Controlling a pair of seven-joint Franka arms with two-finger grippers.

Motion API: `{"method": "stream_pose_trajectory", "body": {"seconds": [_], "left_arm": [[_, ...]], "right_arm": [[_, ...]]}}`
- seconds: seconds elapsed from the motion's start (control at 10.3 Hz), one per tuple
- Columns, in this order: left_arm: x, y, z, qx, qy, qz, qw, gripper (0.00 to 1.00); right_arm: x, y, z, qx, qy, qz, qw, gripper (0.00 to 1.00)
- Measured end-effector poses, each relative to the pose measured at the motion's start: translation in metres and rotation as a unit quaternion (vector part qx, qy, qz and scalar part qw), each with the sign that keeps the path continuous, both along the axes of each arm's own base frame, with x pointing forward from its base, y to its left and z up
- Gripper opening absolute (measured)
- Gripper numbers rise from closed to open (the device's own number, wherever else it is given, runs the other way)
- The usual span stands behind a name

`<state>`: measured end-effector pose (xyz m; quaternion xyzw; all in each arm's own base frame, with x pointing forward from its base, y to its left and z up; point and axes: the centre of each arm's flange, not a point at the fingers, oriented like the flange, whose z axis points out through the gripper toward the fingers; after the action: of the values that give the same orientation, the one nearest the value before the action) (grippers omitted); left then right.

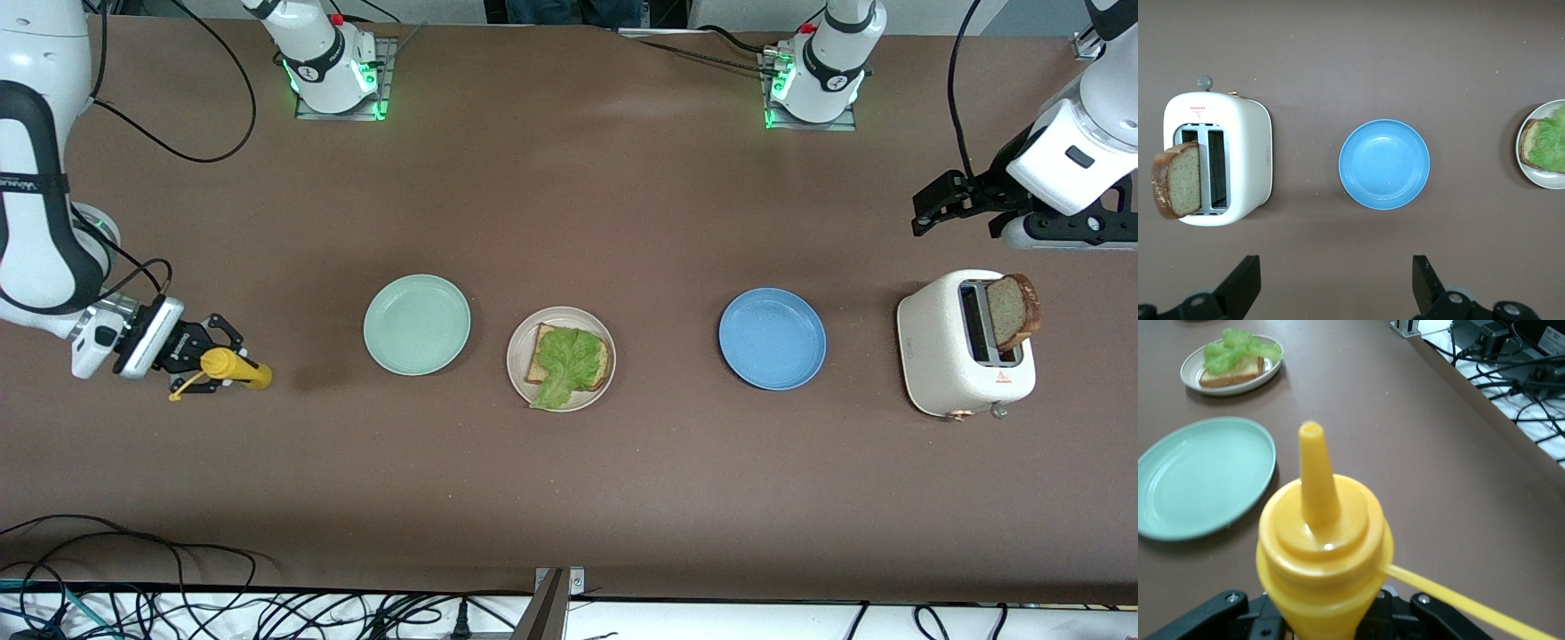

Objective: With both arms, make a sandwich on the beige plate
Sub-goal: 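Lift the mustard bottle and carry it toward the beige plate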

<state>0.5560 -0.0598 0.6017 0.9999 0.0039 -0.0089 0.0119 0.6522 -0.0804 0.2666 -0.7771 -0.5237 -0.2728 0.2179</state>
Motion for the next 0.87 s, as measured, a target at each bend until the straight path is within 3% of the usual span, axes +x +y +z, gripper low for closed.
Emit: {"method": "stream_pose_trajectory", "body": {"seconds": [0.19, 0.49, 0.87], "left_arm": [[0.000, -0.002, 0.001, 0.000, -0.001, -0.002, 1.000, 1.00], [0.001, -0.003, 0.000, 0.000, 0.000, -0.003, 1.000, 1.00], [0.003, -0.004, -0.006, 0.000, 0.006, -0.004, 1.000, 1.00]], "right_arm": [[0.023, 0.043, 0.027, -0.035, 0.020, -0.009, 0.999, 0.12], [0.046, 0.121, 0.068, -0.123, 0.035, -0.016, 0.992, 0.12], [0.046, 0.199, 0.084, -0.242, 0.031, -0.015, 0.970, 0.12]]}}
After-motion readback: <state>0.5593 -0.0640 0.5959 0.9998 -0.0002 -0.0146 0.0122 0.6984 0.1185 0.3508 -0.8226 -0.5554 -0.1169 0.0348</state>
